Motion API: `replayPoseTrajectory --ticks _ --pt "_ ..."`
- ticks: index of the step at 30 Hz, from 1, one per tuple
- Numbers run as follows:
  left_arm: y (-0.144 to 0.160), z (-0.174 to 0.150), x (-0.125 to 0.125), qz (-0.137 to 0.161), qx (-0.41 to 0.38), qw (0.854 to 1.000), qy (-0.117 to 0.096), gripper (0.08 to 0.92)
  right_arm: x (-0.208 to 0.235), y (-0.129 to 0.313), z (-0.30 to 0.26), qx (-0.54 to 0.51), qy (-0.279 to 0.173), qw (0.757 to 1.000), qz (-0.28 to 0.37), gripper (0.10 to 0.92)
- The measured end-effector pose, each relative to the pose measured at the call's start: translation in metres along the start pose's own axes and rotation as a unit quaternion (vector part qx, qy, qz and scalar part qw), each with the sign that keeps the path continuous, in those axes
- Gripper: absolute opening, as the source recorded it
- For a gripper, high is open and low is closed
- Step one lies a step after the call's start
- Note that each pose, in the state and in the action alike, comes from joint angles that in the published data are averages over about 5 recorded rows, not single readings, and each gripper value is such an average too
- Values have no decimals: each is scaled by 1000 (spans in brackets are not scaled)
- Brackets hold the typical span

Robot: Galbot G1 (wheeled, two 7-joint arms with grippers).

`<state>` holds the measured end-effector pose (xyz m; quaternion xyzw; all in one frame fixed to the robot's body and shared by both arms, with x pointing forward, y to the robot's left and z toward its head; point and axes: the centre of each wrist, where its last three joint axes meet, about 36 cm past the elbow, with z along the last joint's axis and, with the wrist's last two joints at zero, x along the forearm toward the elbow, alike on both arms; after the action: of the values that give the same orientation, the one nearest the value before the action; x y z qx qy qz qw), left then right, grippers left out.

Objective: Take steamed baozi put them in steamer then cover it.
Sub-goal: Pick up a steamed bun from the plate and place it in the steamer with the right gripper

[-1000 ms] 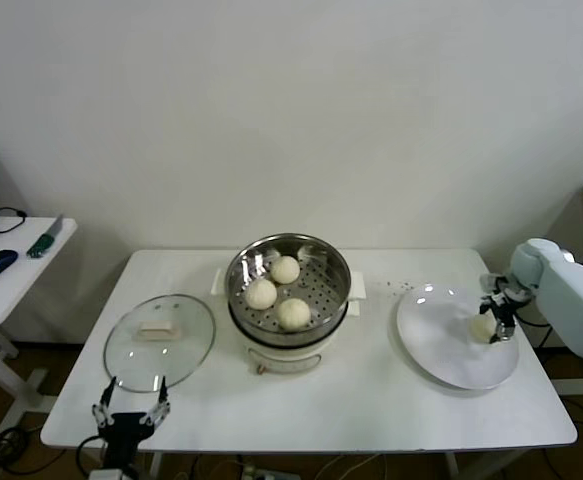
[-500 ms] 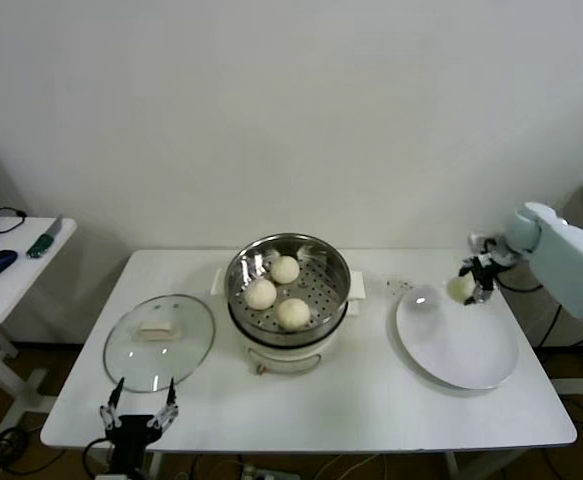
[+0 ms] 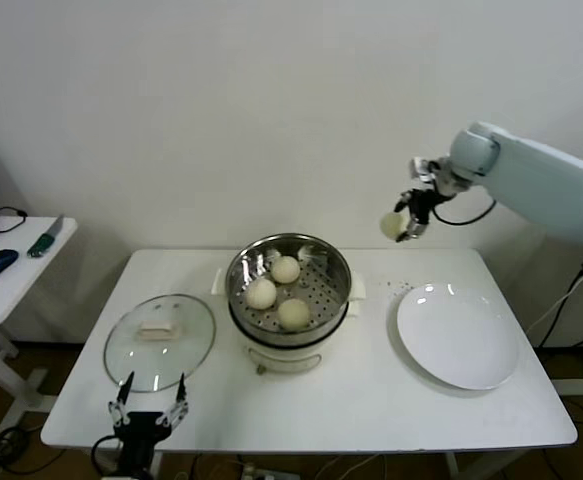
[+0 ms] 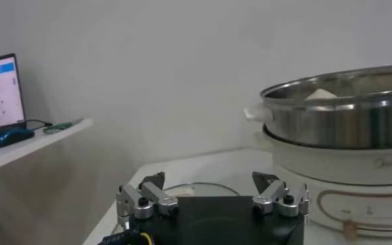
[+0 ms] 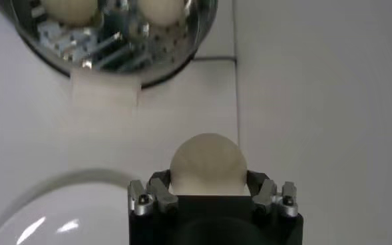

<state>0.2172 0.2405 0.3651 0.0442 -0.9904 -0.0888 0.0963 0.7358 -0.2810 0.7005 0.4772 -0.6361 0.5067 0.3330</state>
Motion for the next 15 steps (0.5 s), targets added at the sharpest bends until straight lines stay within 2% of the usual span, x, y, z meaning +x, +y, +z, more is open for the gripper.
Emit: replayPoseTrajectory --ticks 7,15 --pt "-6 -3 2 8 4 1000 -6 823 -15 6 -73 14 -7 999 -28 733" --pt "-1 0 6 9 2 1000 -7 823 -49 22 -123 34 11 998 -59 738"
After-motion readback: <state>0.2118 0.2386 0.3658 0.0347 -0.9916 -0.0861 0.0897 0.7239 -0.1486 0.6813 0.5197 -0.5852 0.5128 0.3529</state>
